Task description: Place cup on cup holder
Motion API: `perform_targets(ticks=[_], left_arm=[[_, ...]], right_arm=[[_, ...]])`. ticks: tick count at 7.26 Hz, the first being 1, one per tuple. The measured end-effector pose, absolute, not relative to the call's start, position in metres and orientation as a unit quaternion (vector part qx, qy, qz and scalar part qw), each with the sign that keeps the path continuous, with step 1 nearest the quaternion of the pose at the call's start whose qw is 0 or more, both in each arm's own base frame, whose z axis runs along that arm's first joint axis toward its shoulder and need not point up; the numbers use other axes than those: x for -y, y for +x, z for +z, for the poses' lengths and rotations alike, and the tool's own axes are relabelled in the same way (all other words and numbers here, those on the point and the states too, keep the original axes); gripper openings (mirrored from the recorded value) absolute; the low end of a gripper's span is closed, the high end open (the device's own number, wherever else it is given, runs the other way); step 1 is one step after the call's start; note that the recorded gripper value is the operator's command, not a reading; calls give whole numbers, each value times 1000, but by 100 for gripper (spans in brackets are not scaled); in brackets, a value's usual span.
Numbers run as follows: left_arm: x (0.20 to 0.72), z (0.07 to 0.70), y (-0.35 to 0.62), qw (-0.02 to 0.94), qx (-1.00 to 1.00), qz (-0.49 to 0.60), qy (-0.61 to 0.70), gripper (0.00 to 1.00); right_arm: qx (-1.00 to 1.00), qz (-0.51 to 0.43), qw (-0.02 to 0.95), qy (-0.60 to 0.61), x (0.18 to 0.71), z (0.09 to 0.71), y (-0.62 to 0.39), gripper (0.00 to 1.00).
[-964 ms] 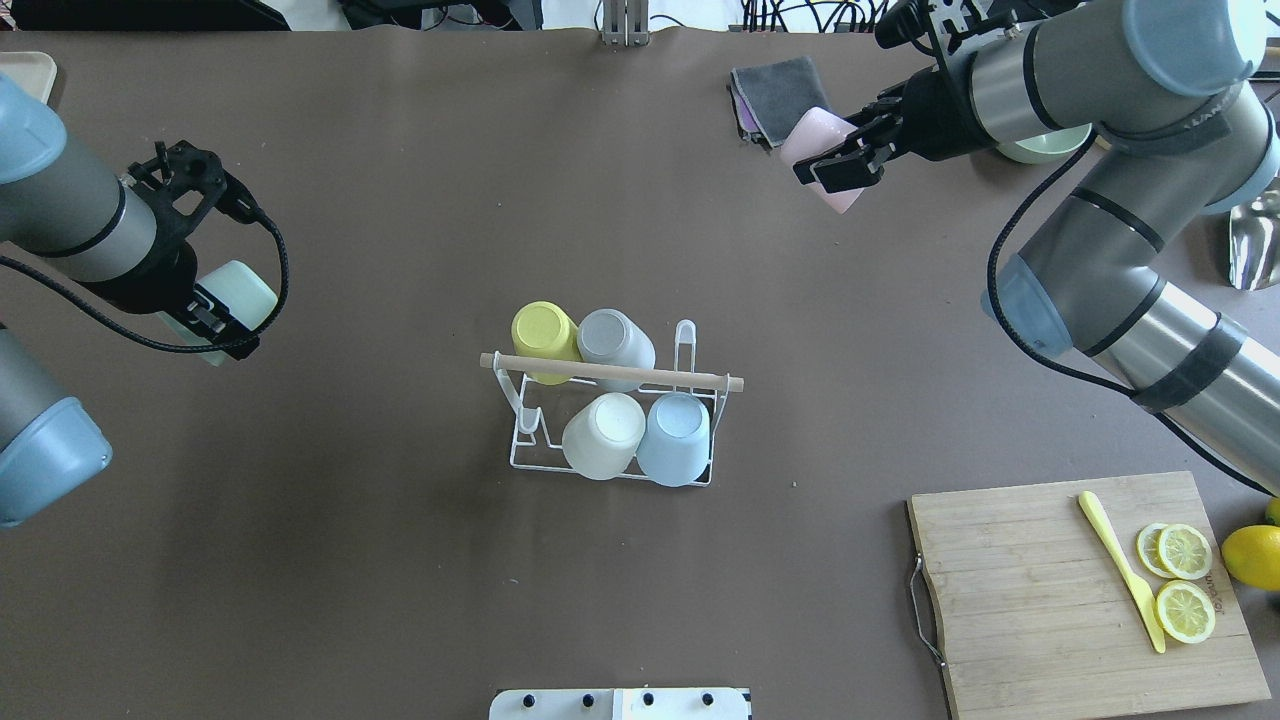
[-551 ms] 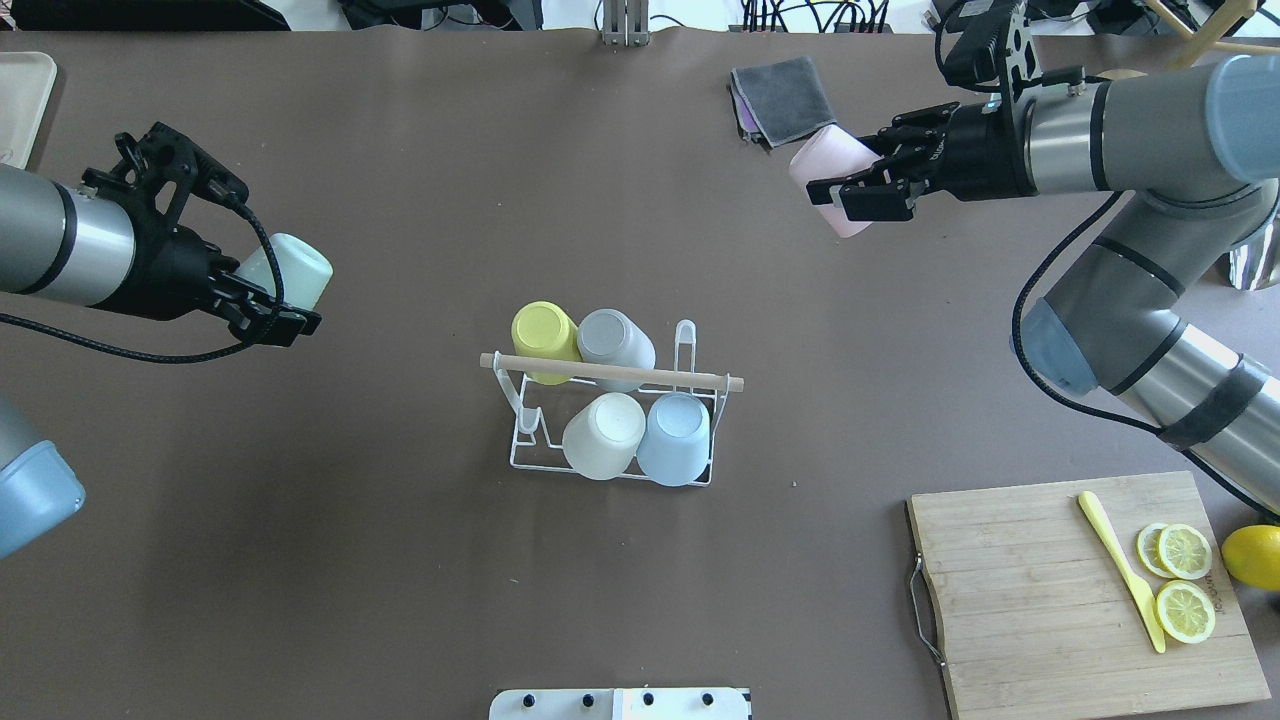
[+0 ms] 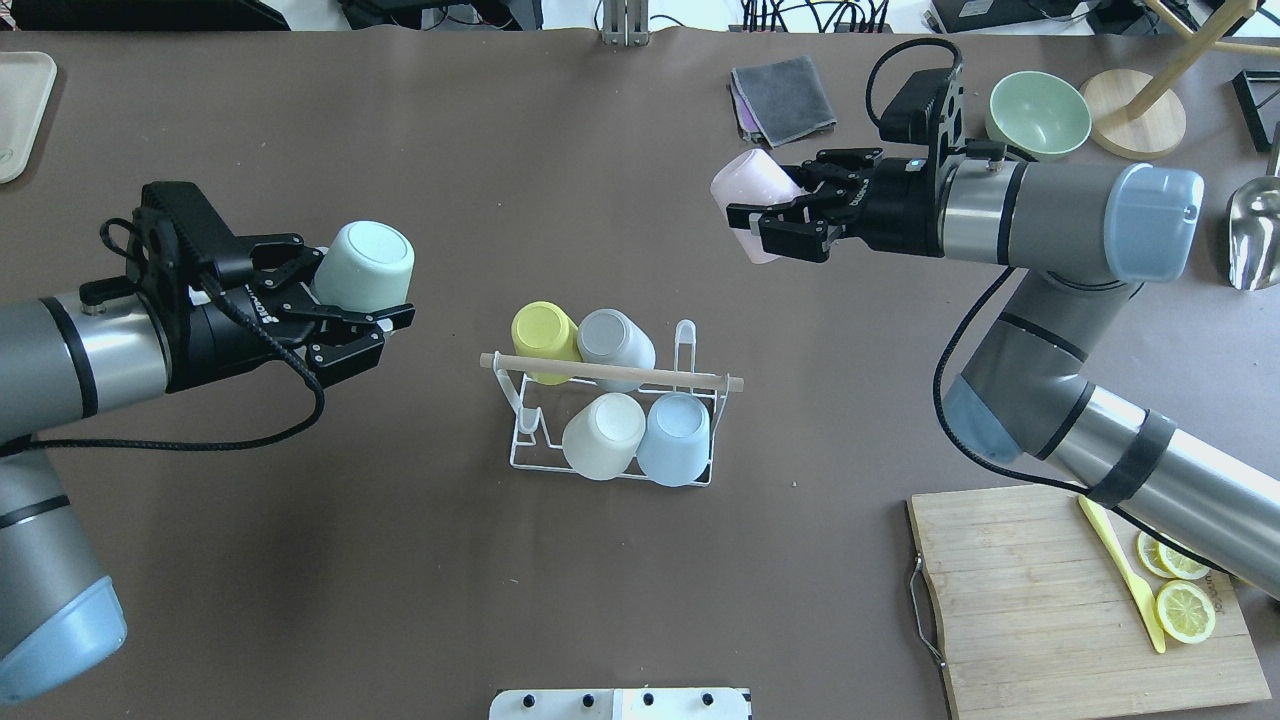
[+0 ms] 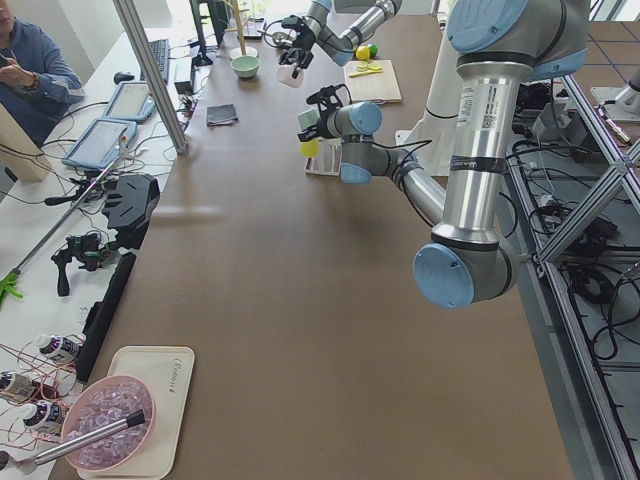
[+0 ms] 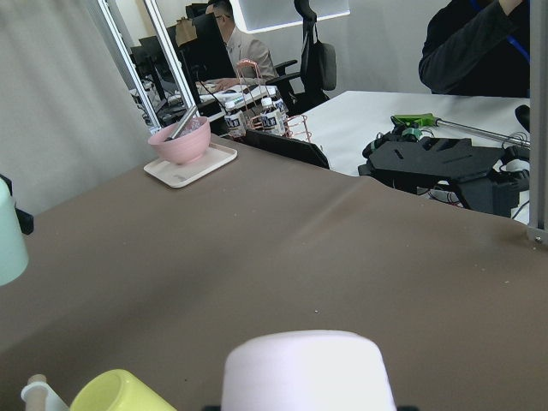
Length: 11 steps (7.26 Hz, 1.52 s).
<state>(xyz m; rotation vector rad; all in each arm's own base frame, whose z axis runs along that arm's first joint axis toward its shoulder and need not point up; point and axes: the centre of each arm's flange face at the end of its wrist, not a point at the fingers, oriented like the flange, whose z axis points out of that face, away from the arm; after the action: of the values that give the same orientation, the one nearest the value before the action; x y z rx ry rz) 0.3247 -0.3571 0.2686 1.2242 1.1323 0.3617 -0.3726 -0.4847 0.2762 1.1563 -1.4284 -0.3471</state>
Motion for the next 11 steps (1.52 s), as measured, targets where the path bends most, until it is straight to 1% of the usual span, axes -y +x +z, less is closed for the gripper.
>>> perform_targets(ticks=[2,3,5,8,11], left_arm=[[305,277,364,630,-511,106,576,29],[277,281,385,627,-509,83,583,31],[240,283,413,633,-495,46,593,31],[234,275,445,635,-476,-14,608,30],[238,266,471,631,-470,-47,615,30]], right_arm=[[646,-112,548,519,464,267,-391,0],[664,-96,524,525,454,266,-399,0],[687,-86,491,529,448,274,-406,0],[703,-118,464,526,445,298,-427,0],[707,-148,461,516,442,303,-438,0]])
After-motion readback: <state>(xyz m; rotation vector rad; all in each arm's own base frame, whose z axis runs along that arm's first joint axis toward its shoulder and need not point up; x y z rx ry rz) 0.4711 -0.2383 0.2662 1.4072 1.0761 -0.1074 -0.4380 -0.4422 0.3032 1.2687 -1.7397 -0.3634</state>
